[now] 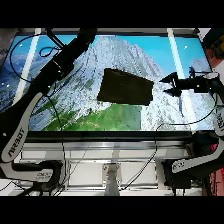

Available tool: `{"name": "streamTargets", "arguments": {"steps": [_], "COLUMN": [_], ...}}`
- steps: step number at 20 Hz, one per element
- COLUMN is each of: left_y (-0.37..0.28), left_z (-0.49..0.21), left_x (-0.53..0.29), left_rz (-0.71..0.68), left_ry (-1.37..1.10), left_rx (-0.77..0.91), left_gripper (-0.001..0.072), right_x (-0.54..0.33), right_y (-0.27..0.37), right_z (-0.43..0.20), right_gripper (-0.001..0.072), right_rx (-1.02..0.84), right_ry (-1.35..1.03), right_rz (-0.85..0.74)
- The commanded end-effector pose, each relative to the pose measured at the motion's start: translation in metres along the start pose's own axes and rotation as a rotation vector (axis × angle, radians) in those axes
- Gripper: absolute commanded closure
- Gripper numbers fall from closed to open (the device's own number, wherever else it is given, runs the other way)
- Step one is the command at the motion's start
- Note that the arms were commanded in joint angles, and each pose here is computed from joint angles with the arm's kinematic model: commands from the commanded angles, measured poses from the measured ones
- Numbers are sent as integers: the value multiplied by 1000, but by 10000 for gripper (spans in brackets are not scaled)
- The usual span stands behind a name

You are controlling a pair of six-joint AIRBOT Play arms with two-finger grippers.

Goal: Fold the clothes and pants, and hang the long-sleeved shirts on hangers.

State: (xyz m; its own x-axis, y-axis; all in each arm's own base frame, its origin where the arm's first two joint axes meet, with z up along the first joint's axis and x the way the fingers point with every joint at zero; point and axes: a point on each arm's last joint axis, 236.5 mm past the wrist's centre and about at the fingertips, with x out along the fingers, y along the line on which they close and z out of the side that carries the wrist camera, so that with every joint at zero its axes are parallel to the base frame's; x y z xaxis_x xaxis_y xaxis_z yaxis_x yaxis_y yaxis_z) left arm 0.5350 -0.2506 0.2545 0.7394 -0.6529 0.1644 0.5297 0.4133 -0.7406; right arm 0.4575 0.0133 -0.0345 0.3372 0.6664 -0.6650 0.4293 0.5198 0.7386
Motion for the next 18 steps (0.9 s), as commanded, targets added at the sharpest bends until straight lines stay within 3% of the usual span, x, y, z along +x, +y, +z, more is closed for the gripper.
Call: {"name": "streamTargets", "arguments": {"steps": [1,11,18], "left_y": [-32,-33,-33], "left_z": [-14,-15,-15], "left_x": [-11,-11,-11], "left_rz": [-71,-75,-75], "left_ry": [114,118,119], "left_rx": [19,-6,-6], "left_gripper": [17,17,17], "right_x": [27,67,91], "right_y": [-1,-39,-26], "right_z": [-27,-29,-52], "right_gripper": [21,19,29], "right_rx": [-32,-159,-226], "right_ry": [204,275,330], "right_rz": [93,-130,-158]}}
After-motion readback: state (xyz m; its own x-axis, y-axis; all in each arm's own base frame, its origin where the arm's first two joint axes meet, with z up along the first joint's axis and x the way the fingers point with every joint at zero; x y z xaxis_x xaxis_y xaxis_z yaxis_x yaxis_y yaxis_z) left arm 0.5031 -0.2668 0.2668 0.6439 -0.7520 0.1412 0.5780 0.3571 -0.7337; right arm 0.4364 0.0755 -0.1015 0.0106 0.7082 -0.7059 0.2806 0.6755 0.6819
